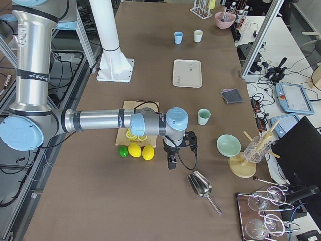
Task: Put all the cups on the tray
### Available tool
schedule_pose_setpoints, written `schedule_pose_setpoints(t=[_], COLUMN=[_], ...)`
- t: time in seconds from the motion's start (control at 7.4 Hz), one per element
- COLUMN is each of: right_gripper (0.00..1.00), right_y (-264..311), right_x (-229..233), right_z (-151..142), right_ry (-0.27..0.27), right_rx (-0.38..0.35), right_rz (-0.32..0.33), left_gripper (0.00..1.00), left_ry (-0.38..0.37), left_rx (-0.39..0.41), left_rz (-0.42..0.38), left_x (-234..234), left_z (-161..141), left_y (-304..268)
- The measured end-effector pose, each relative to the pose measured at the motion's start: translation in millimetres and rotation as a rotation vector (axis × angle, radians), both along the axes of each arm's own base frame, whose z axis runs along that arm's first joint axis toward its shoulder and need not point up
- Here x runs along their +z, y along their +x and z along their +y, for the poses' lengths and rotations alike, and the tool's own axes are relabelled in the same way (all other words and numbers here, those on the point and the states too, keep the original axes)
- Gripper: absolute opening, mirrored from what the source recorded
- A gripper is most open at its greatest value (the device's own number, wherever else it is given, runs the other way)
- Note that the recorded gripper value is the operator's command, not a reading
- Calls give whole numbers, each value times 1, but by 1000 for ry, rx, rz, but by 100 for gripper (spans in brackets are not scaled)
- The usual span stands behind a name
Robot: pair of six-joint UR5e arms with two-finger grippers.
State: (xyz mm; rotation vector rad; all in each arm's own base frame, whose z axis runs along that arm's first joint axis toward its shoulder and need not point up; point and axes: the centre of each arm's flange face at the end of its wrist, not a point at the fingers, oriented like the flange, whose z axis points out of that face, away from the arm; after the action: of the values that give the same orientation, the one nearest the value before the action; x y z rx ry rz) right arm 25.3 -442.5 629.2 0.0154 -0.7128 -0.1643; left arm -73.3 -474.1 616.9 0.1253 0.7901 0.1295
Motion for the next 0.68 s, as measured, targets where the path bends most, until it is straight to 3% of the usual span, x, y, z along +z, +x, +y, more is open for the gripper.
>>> schedule_pose_setpoints(t=[0.68], right_gripper=[100], right_y=[0], right_x=[-7], right_z=[-2], right_ry=[19], right_rx=[-4], right_rz=[-3], left_gripper=[98], left_ry=[-3], left_rx=[-6], left_rz=[-2], left_x=[1], left_z=[21], left_y=[-2])
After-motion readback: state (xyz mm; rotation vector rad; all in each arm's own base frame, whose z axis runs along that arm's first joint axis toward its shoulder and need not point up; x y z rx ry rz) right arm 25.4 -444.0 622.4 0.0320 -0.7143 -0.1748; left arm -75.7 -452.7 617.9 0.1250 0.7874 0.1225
